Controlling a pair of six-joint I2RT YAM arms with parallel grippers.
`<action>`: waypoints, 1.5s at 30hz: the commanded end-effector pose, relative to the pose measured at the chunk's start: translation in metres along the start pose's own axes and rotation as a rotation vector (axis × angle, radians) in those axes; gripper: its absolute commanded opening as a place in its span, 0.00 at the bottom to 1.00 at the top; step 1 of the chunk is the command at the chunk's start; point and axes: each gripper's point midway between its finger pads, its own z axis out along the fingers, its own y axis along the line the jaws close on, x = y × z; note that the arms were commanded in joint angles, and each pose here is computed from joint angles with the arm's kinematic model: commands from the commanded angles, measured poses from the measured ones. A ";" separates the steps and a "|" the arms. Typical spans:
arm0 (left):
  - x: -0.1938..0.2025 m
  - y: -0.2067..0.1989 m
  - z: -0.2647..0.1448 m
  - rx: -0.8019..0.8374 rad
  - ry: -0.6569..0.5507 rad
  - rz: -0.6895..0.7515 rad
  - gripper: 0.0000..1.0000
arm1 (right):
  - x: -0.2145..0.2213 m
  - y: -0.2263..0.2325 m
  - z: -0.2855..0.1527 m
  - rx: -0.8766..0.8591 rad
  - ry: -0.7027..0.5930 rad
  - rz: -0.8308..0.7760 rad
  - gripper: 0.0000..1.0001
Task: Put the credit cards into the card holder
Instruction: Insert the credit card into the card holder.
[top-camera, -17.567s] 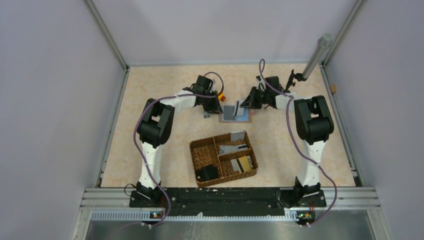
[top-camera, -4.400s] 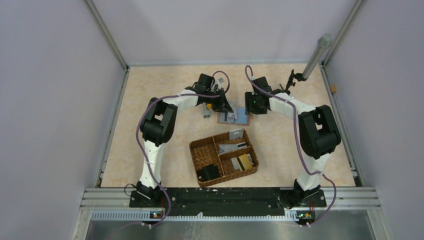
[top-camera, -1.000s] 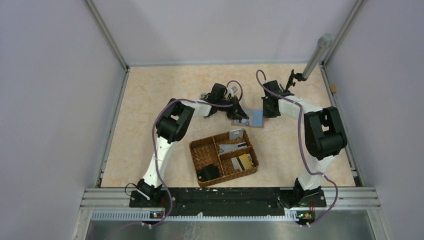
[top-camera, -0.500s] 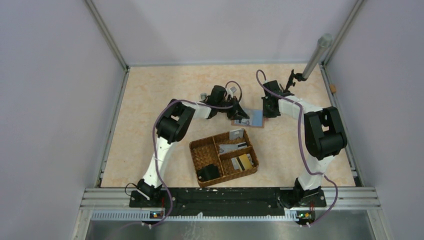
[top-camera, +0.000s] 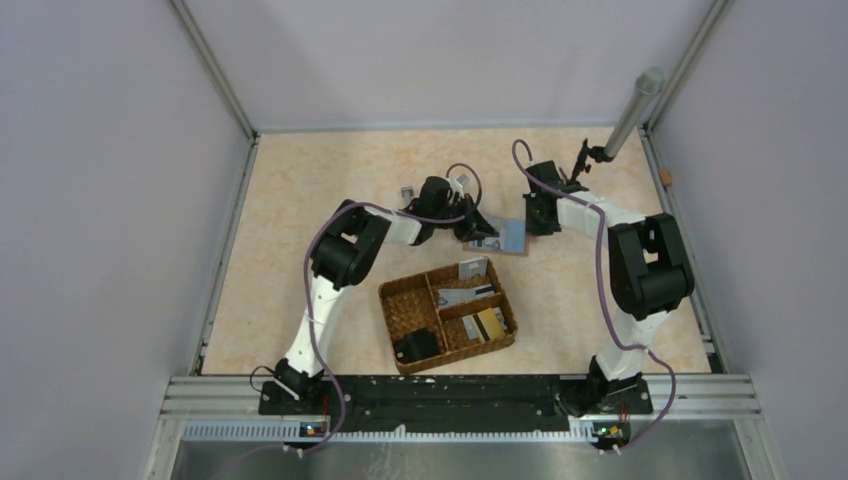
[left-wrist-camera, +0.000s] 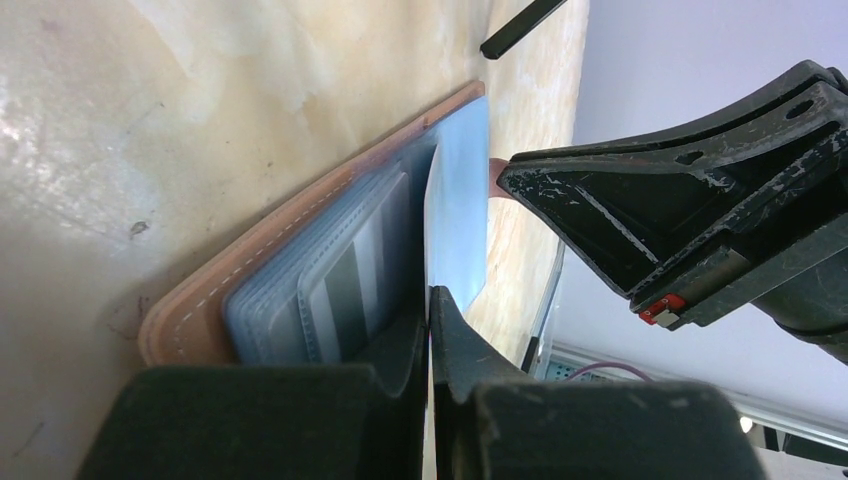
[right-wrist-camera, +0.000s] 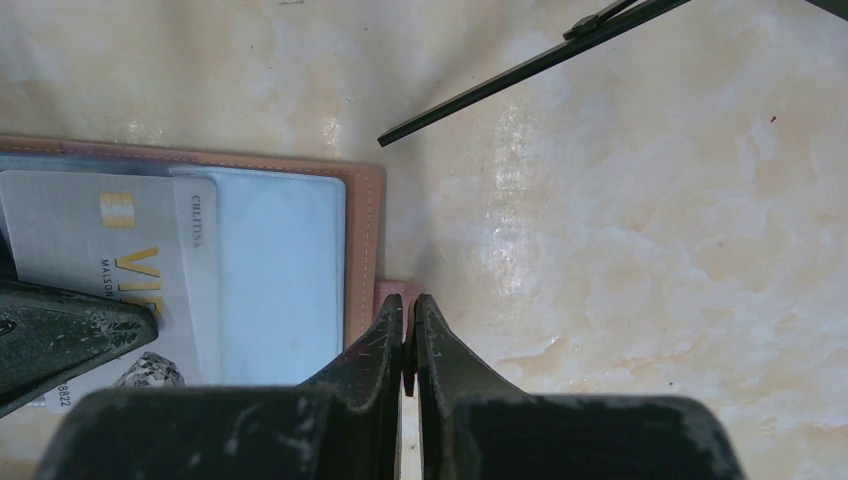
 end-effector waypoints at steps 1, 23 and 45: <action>-0.003 -0.006 0.000 -0.016 -0.056 0.022 0.00 | -0.015 0.006 -0.004 -0.028 -0.040 0.014 0.00; -0.008 -0.014 -0.017 -0.248 -0.015 0.154 0.47 | -0.014 0.003 -0.008 -0.017 -0.043 0.015 0.00; -0.005 -0.011 -0.040 -0.388 -0.004 0.221 0.68 | -0.013 0.005 -0.010 -0.032 -0.042 0.016 0.00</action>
